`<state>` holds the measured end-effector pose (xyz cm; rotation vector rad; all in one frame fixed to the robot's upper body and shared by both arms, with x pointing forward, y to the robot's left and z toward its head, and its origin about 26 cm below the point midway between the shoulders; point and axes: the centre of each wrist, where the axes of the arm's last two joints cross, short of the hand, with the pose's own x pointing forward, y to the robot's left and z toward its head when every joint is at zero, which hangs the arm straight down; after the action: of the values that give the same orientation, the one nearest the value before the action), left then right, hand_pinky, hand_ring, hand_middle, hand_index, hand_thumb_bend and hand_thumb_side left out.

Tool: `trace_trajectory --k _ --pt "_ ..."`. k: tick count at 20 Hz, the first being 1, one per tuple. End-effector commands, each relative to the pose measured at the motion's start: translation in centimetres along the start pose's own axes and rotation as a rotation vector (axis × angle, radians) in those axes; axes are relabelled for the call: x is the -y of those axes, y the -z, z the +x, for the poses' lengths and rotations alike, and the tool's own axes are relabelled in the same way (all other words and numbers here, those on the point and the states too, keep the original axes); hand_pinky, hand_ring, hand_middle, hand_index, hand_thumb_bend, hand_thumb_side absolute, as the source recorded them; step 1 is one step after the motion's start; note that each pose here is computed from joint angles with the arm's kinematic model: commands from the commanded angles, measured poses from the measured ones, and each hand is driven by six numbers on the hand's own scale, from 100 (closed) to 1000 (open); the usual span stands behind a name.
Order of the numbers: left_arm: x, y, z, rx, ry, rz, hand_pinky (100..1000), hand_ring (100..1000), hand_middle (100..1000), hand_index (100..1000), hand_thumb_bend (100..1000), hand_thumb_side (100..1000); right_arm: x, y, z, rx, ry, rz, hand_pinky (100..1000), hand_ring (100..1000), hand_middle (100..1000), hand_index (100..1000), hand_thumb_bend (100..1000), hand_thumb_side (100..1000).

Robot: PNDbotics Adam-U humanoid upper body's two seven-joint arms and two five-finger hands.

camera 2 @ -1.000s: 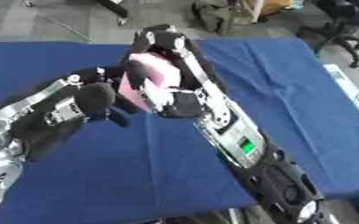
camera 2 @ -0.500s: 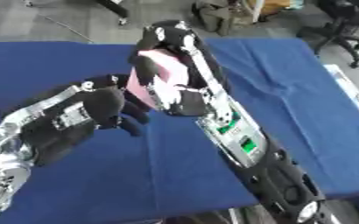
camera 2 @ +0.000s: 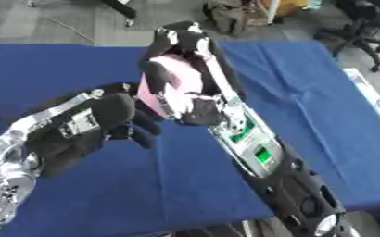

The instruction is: Pick up the objects with one hand, pass them to the other hand, and then place them into the box on the other side of the table.

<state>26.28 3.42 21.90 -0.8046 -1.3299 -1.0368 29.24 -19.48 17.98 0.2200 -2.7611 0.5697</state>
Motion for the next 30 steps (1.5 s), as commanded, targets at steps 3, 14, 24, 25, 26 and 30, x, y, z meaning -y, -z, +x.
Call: trace_trajectory --k 3,14,24,25,26,30 --pt "2.69 1.12 0.51 0.031 -0.03 -0.079 601 575 506 657 666 515 -0.16 0.74 0.13 0.032 -0.004 0.01 100 216 145 249 100 470" --pt "2.74 1.34 0.27 0.031 -0.102 -0.051 566 480 376 497 179 385 -0.14 0.76 0.14 0.038 0.004 0.015 100 219 148 254 100 470" --pt "2.62 1.47 0.16 0.043 -0.133 -0.037 557 458 339 446 156 379 -0.08 0.69 0.12 0.048 0.015 0.022 100 232 166 273 100 470" --pt "2.62 1.48 0.15 0.045 -0.136 -0.038 557 458 336 441 155 378 -0.09 0.67 0.12 0.047 0.018 0.022 100 233 168 273 100 470" --pt "2.62 1.49 0.12 0.047 -0.141 -0.038 557 456 333 436 153 377 -0.11 0.67 0.12 0.046 0.023 0.021 100 234 169 272 100 470" --pt "2.65 1.57 0.03 0.056 -0.16 -0.036 556 452 320 421 142 373 -0.18 0.62 0.11 0.038 0.055 0.006 100 230 164 272 100 470"
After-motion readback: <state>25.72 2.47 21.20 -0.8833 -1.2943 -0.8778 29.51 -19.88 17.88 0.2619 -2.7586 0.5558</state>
